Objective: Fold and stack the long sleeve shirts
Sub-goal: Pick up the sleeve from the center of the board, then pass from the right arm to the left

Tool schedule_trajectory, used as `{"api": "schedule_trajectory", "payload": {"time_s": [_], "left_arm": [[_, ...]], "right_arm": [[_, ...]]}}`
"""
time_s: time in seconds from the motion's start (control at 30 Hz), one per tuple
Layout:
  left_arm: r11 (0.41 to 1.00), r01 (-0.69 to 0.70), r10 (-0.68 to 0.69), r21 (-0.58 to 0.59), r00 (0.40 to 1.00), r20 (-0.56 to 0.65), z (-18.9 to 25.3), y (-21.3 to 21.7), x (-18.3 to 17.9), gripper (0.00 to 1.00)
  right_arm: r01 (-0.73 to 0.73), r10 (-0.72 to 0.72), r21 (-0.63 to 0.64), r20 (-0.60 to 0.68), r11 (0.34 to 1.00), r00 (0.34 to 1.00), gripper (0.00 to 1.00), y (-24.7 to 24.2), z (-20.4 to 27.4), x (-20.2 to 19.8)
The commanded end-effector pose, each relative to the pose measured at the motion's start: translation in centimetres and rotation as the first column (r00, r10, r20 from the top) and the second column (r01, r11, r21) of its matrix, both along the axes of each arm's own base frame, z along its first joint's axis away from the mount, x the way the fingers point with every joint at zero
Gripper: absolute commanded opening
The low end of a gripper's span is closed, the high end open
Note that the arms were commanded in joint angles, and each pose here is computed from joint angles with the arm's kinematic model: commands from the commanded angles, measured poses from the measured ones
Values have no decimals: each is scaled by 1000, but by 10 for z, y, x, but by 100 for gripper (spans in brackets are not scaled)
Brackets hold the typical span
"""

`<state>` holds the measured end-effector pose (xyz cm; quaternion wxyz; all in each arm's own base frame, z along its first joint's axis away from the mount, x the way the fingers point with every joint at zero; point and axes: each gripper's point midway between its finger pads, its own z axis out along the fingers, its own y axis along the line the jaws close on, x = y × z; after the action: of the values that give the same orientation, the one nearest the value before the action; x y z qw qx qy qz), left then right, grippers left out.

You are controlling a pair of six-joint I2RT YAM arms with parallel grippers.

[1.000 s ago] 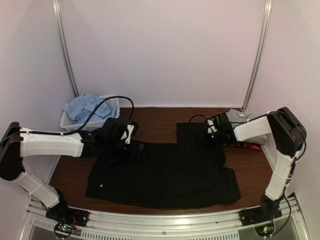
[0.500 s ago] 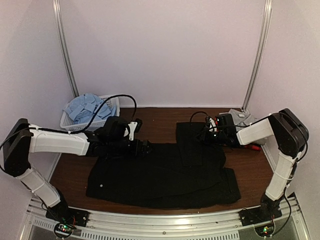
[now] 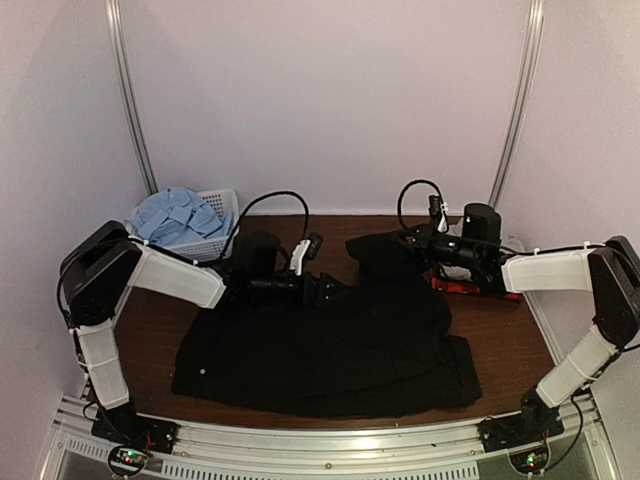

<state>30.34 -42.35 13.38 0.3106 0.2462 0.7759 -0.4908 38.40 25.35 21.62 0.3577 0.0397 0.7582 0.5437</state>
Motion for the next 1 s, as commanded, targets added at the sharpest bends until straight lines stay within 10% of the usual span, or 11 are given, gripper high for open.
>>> {"api": "schedule_trajectory", "payload": {"time_s": [0.0,0.43,0.97], "left_arm": [[981,88,-78,-173,995,63,26,-24,2,98],[982,29,-12,-187,996,91,24,-22,14,98],[995,-15,28,-104,992,126,19,-2,8,97]], "right_arm": [[-5,4,81,7,997,1000,0,-2,18,-7],[59,-75,-135,-120,989,990,0,-13,-56,14],[-40,1,-523,-73,851,997,57,-42,-132,-4]]}}
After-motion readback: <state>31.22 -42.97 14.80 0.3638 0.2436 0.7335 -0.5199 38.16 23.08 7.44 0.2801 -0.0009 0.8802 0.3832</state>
